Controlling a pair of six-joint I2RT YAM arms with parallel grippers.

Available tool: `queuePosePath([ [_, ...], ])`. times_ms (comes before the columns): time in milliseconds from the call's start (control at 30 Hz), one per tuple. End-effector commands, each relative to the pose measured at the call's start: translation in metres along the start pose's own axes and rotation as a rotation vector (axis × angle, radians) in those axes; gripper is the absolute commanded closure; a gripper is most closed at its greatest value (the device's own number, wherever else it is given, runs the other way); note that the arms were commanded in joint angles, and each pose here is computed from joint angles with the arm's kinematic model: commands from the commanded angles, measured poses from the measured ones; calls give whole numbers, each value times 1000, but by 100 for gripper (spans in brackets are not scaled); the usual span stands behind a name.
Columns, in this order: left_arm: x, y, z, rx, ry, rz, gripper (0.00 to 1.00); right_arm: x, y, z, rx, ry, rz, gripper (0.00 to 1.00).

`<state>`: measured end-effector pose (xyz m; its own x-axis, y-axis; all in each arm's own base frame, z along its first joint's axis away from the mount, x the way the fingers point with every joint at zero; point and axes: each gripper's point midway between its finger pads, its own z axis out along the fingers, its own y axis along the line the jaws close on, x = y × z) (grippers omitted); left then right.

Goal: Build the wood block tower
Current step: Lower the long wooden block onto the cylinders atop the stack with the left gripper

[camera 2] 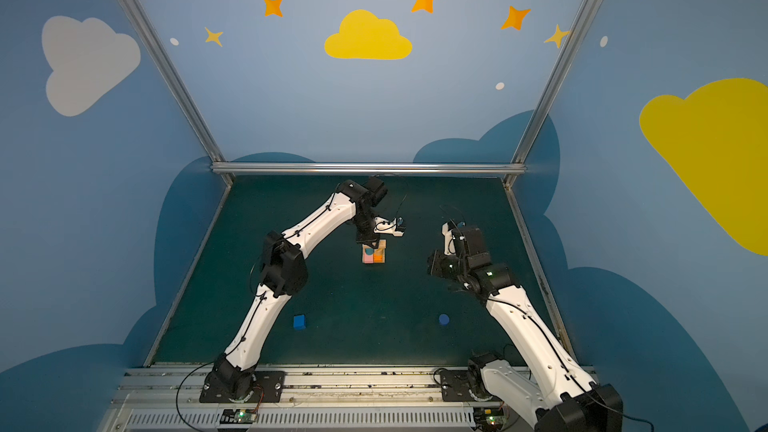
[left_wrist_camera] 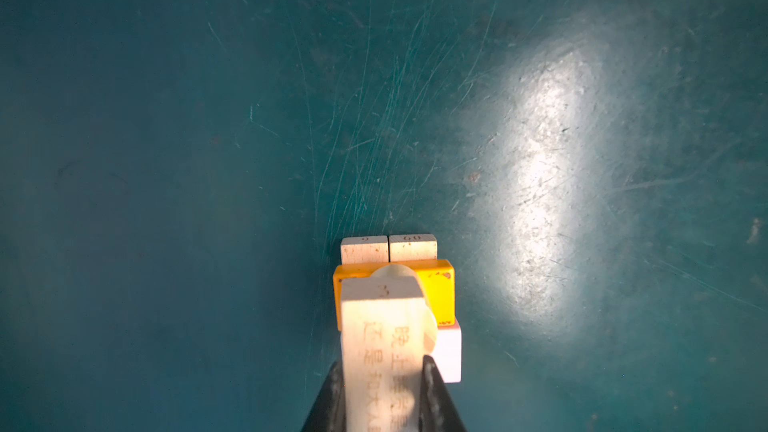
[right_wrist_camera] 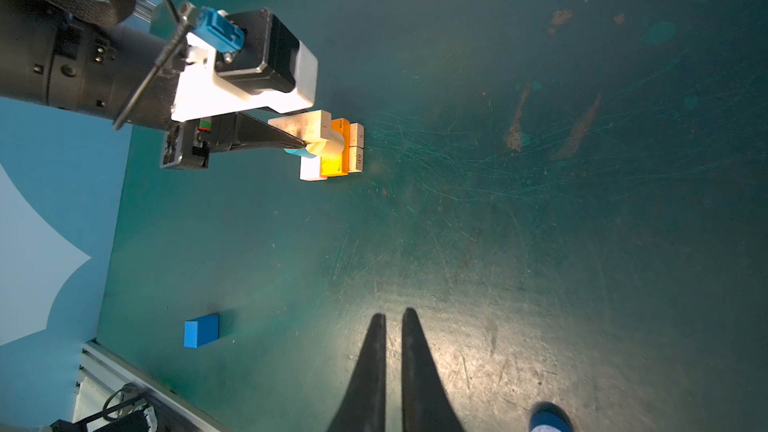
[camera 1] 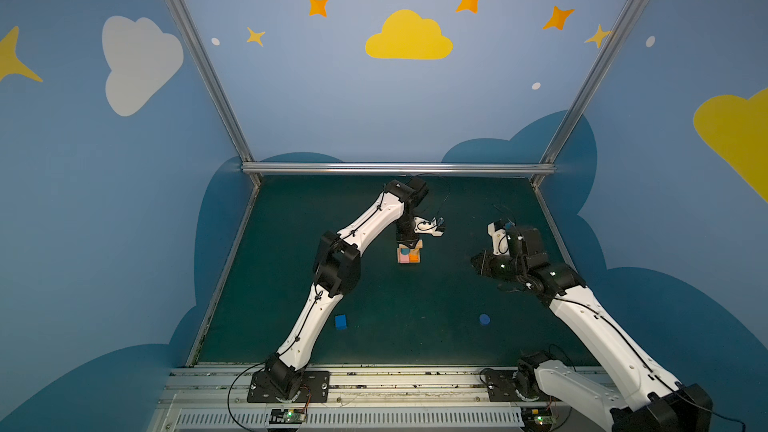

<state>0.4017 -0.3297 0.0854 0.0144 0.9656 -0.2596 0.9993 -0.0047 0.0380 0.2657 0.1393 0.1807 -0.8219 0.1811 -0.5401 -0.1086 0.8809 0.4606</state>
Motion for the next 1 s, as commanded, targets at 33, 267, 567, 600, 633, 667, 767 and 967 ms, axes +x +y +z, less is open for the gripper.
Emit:
queuePosePath([
  [33,1,-1,-4,-12,8,2,78,1,-1,-1,-7,-8,-2,90],
  [267,0,-1,-5,-18,7,1,66,1,-1,0,-9,-7,3,90],
  [567,2,5,-9,-56,24,-5,54,1,0,-1,-13,-10,5,90],
  [600,2,6,-9,-59,25,-7,54,1,-1,-1,-13,-10,5,90],
  [633,1,6,-10,-62,24,-7,53,1,0,-1,-14,-9,7,90],
  [667,1,7,-11,-65,22,-8,53,1,0,-1,-16,-9,7,90],
  [767,-1,8,-15,-77,14,-10,53,1,1,-1,-19,-10,8,90],
  [967,-6,8,-25,-91,0,-10,52,1,2,-1,-29,-8,9,91],
])
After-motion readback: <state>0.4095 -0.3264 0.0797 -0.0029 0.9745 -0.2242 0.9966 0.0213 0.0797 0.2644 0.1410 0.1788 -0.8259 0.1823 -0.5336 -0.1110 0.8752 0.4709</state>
